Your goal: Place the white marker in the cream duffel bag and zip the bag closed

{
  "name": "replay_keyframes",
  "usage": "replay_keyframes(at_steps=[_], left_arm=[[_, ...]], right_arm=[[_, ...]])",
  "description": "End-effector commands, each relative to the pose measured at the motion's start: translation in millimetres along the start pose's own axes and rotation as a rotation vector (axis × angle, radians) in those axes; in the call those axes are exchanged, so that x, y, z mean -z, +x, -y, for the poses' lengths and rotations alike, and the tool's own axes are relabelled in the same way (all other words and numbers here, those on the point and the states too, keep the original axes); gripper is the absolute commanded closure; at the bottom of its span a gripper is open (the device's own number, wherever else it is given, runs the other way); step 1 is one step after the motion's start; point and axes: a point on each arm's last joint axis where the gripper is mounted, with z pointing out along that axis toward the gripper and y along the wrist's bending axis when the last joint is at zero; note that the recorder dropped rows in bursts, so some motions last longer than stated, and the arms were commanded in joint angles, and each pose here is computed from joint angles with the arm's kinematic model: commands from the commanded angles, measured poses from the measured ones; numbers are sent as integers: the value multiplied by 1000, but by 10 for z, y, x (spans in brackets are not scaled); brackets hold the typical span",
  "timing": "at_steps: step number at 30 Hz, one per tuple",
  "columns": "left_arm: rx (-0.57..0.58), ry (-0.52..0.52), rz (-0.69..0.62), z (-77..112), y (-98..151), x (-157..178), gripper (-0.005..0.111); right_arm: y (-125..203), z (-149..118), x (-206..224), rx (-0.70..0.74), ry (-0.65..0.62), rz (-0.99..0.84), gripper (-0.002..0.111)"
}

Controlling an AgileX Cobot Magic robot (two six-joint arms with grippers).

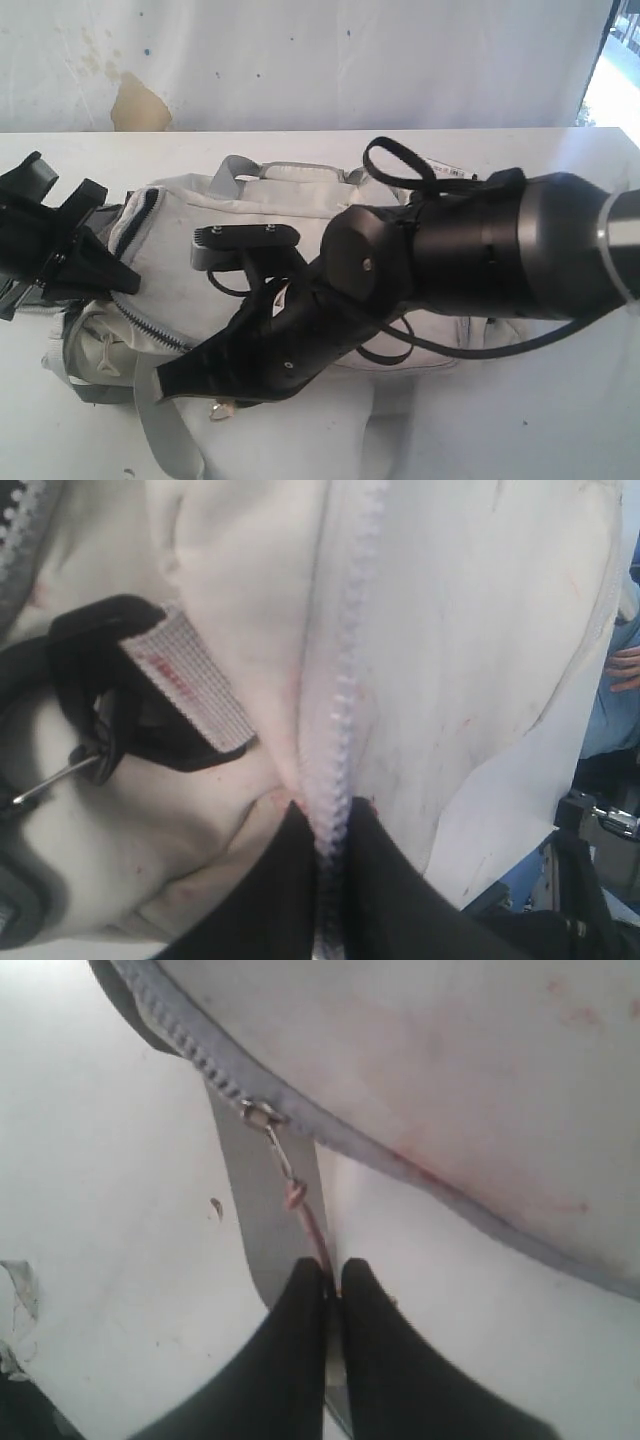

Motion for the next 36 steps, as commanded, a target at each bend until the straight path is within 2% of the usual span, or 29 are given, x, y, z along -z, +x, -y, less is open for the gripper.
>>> replay_keyframes(at_steps=[1, 8, 14, 30, 36], left_arm=[[9, 4, 25, -1, -35, 27, 107], [7, 1, 31, -3, -40, 27, 107], [7, -2, 37, -6, -45, 27, 107], [2, -10, 39, -13, -47, 27, 107], [2, -11, 40, -14, -49, 27, 107]], right_arm=[[25, 187, 146, -4, 54, -102, 108], [13, 548, 449, -16, 280, -170, 108], [5, 820, 686, -26, 392, -221, 108], [14, 1545, 1060, -187, 542, -301, 108], [29, 1731, 1157, -219, 554, -307, 108]])
